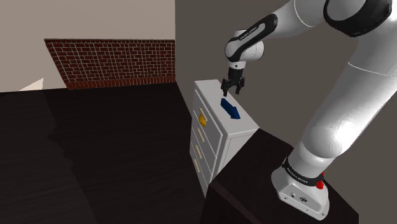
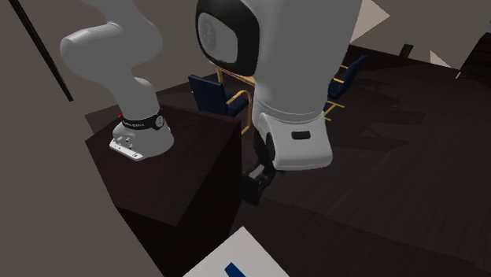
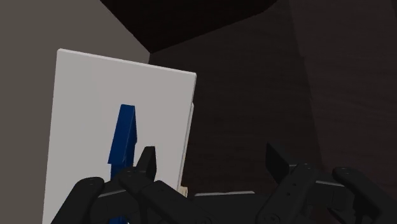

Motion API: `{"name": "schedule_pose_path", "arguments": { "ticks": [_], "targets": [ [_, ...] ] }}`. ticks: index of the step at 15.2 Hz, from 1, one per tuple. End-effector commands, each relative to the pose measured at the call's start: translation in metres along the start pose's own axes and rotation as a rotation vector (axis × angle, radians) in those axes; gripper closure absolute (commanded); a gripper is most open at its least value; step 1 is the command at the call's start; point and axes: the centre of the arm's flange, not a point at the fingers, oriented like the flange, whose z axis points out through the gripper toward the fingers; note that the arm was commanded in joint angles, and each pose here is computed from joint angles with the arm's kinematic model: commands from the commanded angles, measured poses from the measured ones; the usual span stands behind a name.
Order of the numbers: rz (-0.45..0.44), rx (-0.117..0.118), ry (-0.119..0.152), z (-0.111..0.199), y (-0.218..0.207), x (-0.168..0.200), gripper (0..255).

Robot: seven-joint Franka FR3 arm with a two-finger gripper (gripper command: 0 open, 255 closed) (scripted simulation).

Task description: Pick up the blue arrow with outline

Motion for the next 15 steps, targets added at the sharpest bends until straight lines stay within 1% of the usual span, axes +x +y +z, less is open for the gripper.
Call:
{"name": "schedule_pose_path", "arguments": {
  "ticks": [1, 15],
  "targets": [
    [0.019, 0.000, -0.003, 0.017, 0.016, 0.014, 0],
    [0.152, 0.002, -0.030, 0.136, 0.124, 0.110, 0]
  ]
}}
